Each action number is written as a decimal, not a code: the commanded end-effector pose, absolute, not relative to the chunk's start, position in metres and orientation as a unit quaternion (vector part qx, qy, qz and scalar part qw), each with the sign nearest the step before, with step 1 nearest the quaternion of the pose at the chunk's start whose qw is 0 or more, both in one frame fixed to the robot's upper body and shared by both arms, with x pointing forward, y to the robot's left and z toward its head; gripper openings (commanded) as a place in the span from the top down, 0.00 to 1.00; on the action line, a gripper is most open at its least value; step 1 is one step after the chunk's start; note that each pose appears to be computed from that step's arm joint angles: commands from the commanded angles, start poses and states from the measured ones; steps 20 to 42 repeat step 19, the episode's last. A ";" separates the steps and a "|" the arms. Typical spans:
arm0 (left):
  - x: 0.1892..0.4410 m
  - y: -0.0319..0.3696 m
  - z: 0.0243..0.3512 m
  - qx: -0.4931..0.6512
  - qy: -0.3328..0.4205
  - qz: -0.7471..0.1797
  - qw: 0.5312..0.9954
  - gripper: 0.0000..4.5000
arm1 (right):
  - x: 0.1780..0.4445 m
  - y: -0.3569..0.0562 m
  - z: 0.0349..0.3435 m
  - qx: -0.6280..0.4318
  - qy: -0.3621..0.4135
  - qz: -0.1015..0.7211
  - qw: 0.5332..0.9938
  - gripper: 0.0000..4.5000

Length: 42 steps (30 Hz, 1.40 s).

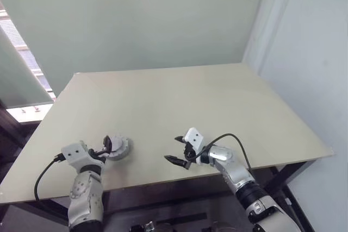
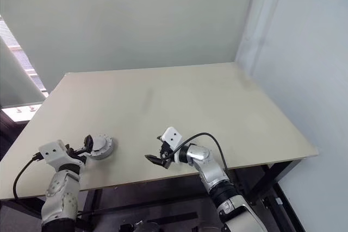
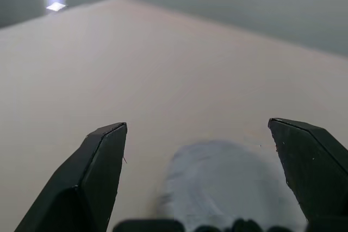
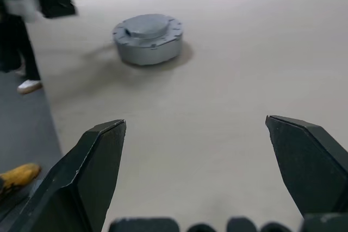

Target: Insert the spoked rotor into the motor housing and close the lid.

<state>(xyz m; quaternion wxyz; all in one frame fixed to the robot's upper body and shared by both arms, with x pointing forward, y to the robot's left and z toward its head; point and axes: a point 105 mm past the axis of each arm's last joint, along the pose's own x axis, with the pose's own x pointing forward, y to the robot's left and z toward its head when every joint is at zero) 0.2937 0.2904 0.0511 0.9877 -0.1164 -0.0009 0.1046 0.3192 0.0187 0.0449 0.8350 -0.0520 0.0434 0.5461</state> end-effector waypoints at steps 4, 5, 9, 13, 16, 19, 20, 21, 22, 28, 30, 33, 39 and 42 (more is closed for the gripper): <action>0.282 0.222 0.090 -0.044 -0.018 -0.123 0.991 0.01 | 0.348 -0.023 0.074 -0.042 0.000 0.473 0.880 0.00; 0.278 0.212 0.089 -0.036 -0.008 -0.152 0.988 0.01 | 0.352 -0.034 0.075 -0.044 0.000 0.453 0.891 0.00; 0.270 0.193 0.087 -0.027 0.015 -0.200 0.979 0.01 | 0.359 -0.070 0.074 -0.046 0.006 0.386 0.921 0.00; 0.271 0.185 0.082 -0.038 0.025 -0.209 0.977 0.01 | 0.353 -0.093 0.068 -0.042 0.020 0.349 0.936 0.00; 0.271 0.183 0.076 -0.044 0.037 -0.216 0.975 0.01 | 0.349 -0.099 0.066 -0.042 0.025 0.339 0.940 0.00; 0.273 0.182 0.073 -0.045 0.041 -0.216 0.974 0.01 | 0.349 -0.100 0.067 -0.041 0.025 0.337 0.940 0.00; 0.273 0.182 0.073 -0.045 0.041 -0.216 0.974 0.01 | 0.349 -0.100 0.067 -0.041 0.025 0.337 0.940 0.00; 0.273 0.182 0.073 -0.045 0.041 -0.216 0.974 0.01 | 0.349 -0.100 0.067 -0.041 0.025 0.337 0.940 0.00; 0.273 0.182 0.073 -0.045 0.041 -0.216 0.974 0.01 | 0.349 -0.100 0.067 -0.041 0.025 0.337 0.940 0.00; 0.273 0.182 0.073 -0.045 0.041 -0.216 0.974 0.01 | 0.349 -0.100 0.067 -0.041 0.025 0.337 0.940 0.00; 0.273 0.182 0.073 -0.045 0.041 -0.216 0.974 0.01 | 0.349 -0.100 0.067 -0.041 0.025 0.337 0.940 0.00; 0.273 0.182 0.073 -0.045 0.041 -0.216 0.974 0.01 | 0.349 -0.100 0.067 -0.041 0.025 0.337 0.940 0.00; 0.273 0.182 0.073 -0.045 0.041 -0.216 0.974 0.01 | 0.349 -0.100 0.067 -0.041 0.025 0.337 0.940 0.00; 0.273 0.182 0.073 -0.045 0.041 -0.216 0.974 0.01 | 0.349 -0.100 0.067 -0.041 0.025 0.337 0.940 0.00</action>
